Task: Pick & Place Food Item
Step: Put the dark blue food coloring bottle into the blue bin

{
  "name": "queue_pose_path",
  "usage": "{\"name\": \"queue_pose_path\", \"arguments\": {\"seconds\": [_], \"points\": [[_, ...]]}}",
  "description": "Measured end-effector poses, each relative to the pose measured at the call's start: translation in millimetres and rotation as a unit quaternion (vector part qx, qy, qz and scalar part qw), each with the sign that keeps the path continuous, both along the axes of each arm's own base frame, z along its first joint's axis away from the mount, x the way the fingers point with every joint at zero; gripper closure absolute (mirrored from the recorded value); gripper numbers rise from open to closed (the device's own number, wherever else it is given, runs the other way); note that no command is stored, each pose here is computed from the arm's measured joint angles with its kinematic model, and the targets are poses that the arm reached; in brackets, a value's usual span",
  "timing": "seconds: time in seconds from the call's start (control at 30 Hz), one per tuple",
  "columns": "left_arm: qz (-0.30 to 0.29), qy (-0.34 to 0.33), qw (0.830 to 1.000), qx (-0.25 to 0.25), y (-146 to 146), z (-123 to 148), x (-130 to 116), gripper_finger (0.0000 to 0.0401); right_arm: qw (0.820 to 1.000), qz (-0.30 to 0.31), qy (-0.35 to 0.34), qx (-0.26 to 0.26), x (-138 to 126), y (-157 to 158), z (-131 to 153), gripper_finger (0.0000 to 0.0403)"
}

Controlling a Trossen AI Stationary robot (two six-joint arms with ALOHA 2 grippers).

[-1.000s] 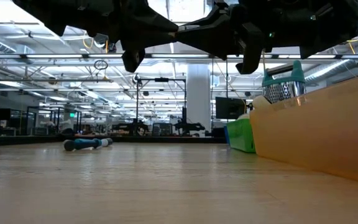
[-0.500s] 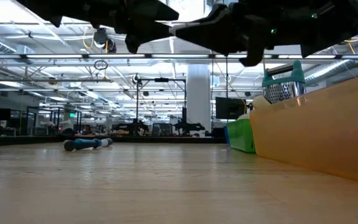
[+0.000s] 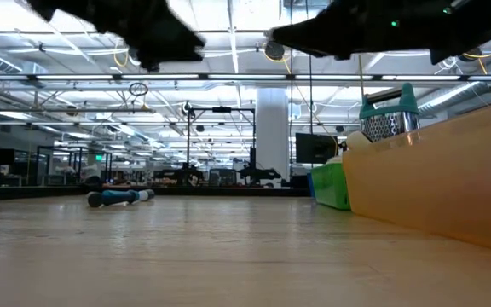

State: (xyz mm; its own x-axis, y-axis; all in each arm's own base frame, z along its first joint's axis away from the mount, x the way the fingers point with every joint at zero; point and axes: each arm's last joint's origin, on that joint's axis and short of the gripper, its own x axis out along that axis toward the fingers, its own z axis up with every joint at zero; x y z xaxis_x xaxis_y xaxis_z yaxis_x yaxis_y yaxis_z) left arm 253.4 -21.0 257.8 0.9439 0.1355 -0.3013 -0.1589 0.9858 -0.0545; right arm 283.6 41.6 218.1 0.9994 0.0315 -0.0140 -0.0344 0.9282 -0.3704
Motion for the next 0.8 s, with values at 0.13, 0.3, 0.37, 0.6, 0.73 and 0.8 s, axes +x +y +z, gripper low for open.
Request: {"name": "queue_pose_path", "arguments": {"seconds": [0.13,0.3,0.37,0.6,0.73,0.8], "points": [[0.04,0.011,0.999,0.004,4,-21,-13,0.0232,0.998,-0.016,-0.011,0.066,-24,-12,3,0.0328],[0.078,0.001,0.996,-0.036,10,-55,-29,0.0248,0.99,-0.04,-0.019,0.132,-54,-27,7,0.0328],[0.084,-0.014,0.995,-0.048,12,-60,-34,0.0252,0.987,-0.051,-0.021,0.149,-66,-33,6,0.0328],[0.101,-0.046,0.993,-0.034,18,-54,-54,0.0252,0.974,-0.104,-0.04,0.196,-101,-56,-13,0.0328],[0.117,-0.076,0.99,-0.016,21,-40,-66,0.0254,0.963,-0.153,-0.036,0.221,-115,-70,-30,0.0328],[0.124,-0.082,0.989,-0.008,21,-36,-71,0.0256,0.956,-0.178,-0.033,0.232,-119,-78,-36,0.0328]]}}
